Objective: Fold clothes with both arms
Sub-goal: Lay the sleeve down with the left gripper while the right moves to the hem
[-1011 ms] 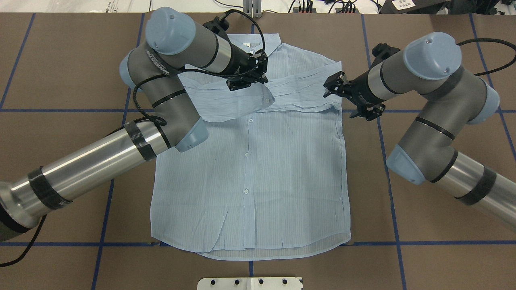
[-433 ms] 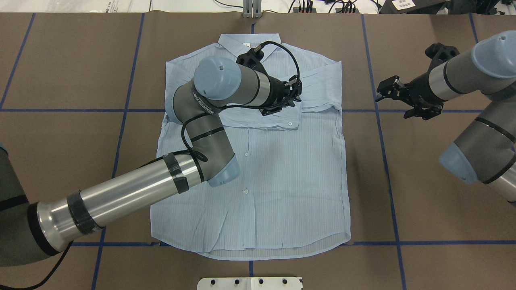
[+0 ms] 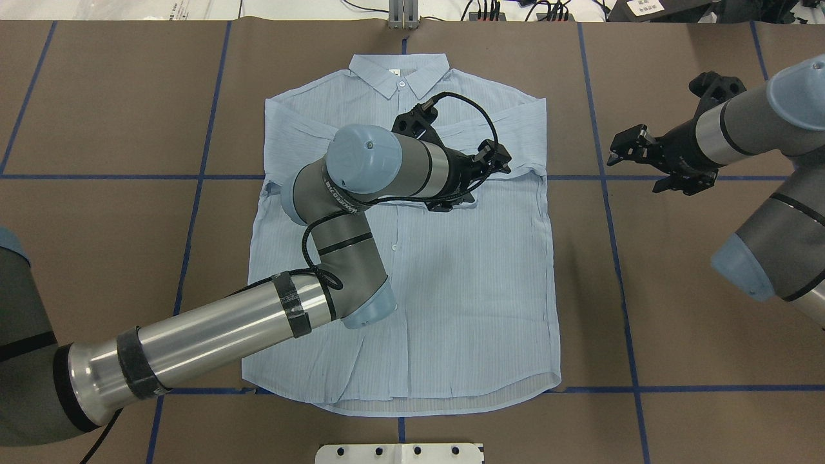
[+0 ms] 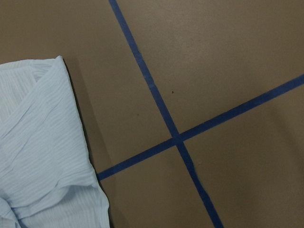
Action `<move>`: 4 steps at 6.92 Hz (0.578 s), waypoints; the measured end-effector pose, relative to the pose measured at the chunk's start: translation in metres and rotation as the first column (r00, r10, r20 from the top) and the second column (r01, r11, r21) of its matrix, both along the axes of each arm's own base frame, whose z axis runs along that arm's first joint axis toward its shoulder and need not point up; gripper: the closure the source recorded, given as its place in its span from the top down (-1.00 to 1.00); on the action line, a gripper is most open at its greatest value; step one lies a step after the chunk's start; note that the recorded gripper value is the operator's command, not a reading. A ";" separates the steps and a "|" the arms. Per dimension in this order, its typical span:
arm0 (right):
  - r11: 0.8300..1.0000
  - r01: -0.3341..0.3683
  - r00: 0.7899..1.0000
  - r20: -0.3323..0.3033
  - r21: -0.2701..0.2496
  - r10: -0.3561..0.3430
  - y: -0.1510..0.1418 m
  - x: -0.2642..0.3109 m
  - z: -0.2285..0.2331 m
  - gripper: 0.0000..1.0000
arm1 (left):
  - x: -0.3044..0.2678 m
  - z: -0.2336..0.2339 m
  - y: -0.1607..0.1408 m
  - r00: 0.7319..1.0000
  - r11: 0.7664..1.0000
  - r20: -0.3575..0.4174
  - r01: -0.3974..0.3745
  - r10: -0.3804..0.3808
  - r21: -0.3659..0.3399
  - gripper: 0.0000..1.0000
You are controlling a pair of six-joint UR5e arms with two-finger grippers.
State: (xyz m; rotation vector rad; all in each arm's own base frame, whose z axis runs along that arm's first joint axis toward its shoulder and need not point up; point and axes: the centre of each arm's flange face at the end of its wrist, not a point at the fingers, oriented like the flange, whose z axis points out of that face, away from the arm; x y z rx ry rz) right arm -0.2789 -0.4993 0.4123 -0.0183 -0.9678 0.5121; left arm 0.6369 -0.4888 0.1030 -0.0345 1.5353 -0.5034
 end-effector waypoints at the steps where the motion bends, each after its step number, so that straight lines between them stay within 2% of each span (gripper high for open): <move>1: 1.000 0.016 1.000 0.007 -0.009 -0.016 0.018 -0.007 -0.002 1.00 | -0.009 0.002 0.013 1.000 1.000 -0.021 -0.009 0.009 -0.006 0.93; 3: 0.997 0.025 0.999 0.033 -0.078 -0.022 0.073 -0.046 -0.016 1.00 | -0.049 0.023 0.041 0.998 1.000 -0.056 -0.020 0.020 0.006 0.80; 4: 0.995 0.012 1.000 0.030 -0.098 -0.009 0.113 -0.072 -0.025 0.99 | -0.072 0.045 0.053 0.998 1.000 -0.057 -0.020 0.021 0.010 0.75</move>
